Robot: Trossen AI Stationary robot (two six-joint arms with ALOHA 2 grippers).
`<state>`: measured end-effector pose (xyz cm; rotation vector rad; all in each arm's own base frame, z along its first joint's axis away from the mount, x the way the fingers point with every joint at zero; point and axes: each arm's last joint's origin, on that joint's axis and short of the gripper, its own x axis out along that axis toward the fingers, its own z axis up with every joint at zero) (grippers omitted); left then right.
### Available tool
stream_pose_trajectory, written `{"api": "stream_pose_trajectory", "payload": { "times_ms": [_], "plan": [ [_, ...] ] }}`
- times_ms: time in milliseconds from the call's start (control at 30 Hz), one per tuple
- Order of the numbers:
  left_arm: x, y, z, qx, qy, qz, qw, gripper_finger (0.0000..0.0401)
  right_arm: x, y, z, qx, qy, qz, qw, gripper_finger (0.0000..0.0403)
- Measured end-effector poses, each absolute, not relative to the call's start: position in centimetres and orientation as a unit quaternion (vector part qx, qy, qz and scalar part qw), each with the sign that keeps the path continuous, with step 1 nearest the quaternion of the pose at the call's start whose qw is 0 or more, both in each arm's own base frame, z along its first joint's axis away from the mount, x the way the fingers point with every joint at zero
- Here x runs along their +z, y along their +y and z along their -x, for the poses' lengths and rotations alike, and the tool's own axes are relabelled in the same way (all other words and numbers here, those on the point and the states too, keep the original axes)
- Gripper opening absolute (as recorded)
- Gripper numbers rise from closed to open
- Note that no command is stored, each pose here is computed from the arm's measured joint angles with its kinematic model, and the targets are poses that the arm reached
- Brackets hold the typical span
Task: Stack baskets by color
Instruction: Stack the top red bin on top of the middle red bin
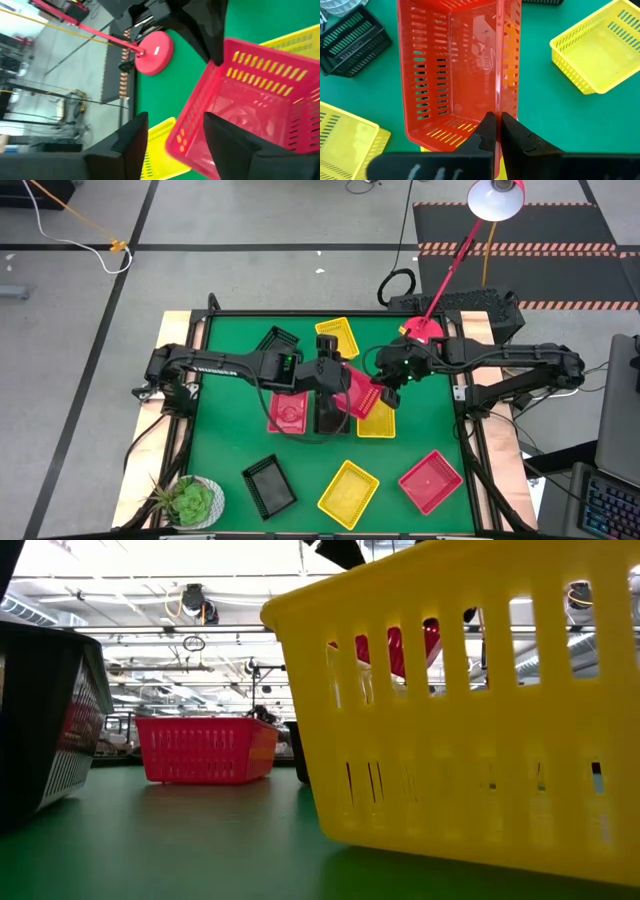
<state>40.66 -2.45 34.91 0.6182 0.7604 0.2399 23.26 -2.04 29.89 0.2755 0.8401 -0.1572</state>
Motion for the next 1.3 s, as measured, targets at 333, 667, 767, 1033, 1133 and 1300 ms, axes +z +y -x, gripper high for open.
{"api": "stream_pose_trajectory", "payload": {
  "times_ms": [333,667,767,1033,1133,1300],
  "plan": [
    [34.7,-3.2,-40.7,0.105,0.363,-0.278,0.883,0.0234,30.0,-1.1,-23.5,-0.053,0.400,-0.118,0.908,0.0002],
    [34.4,-2.9,-40.9,0.093,0.368,-0.281,0.881,0.0194,29.5,-0.2,-24.2,-0.036,0.409,-0.107,0.906,0.0002],
    [34.2,-2.3,-40.9,0.068,0.376,-0.256,0.888,0.0182,29.0,-0.2,-24.5,-0.037,0.420,-0.106,0.901,0.0002],
    [33.7,-1.3,-40.6,0.025,0.399,-0.202,0.894,0.0148,28.7,-0.2,-24.8,-0.035,0.423,-0.100,0.900,0.0002],
    [33.7,-1.1,-40.6,0.023,0.397,-0.195,0.897,0.0138,28.9,-0.2,-24.9,-0.033,0.416,-0.098,0.904,0.0002],
    [33.6,-1.2,-40.6,0.005,0.399,-0.202,0.895,0.0132,28.9,-0.2,-25.0,-0.030,0.412,-0.094,0.906,0.0002]
  ]
}}
